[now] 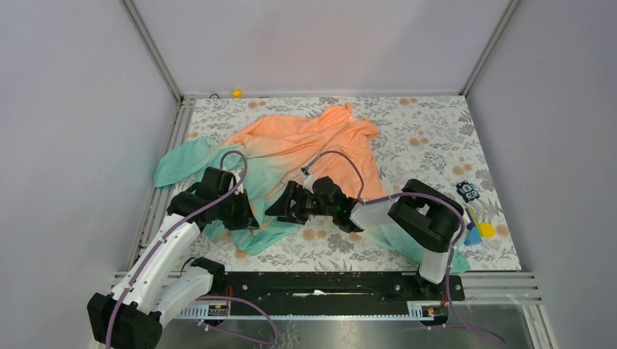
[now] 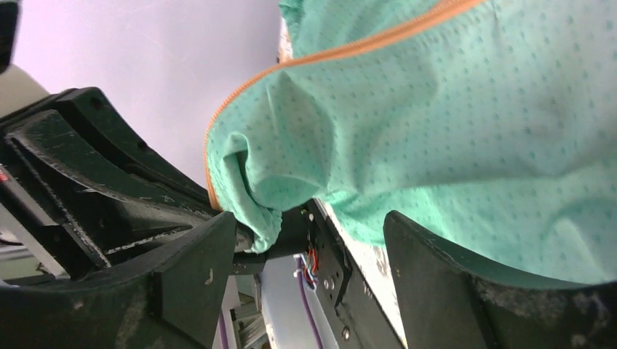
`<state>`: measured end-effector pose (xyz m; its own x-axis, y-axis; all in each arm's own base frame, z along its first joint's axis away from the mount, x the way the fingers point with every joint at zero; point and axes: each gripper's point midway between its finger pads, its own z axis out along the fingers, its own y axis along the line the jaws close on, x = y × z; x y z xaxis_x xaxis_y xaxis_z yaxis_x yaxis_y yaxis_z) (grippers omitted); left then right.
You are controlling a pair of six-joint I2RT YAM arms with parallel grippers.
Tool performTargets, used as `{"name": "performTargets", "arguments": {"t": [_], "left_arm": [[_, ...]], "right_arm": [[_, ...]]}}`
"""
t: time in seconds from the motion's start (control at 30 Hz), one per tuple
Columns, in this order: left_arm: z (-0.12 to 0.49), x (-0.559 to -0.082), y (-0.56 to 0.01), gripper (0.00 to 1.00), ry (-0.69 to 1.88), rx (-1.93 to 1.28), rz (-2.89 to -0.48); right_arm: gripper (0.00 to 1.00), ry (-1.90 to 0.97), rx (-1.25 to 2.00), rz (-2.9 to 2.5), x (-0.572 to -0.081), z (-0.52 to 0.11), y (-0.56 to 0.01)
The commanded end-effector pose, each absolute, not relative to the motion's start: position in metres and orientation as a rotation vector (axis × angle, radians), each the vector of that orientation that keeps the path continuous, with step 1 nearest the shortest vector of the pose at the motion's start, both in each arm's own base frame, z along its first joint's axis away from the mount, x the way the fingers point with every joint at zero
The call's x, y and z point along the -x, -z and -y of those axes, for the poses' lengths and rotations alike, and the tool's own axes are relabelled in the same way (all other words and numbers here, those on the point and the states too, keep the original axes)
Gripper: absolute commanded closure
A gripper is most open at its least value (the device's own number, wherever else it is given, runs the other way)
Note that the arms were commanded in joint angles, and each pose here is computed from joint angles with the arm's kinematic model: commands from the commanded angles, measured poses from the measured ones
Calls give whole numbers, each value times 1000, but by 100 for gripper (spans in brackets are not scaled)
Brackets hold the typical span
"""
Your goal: Zip up the jacket
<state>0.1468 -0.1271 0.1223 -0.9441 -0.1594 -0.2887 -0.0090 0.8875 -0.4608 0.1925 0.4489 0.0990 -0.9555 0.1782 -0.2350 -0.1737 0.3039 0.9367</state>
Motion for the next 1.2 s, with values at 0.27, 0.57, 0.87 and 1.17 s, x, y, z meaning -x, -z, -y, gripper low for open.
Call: {"name": "performTargets", "arguments": {"t": [0.27,0.57,0.87,1.17], "left_arm": [[126,-162,-140,100,606,65,-2669],[128,-161,-144,100,615,54,-2656],[133,-161,-144,100,640,47,-2653],[133,-161,-142,100,630,43,-2660]], "right_arm": [[19,-1272,-242,-2543,-193,-435,-134],[44,-1218,-210,-2609,-186,-476,-140],[44,-1172,-181,-2644,-186,-492,-130],[76,-1267,-228,-2623,-187,-504,-128]]}}
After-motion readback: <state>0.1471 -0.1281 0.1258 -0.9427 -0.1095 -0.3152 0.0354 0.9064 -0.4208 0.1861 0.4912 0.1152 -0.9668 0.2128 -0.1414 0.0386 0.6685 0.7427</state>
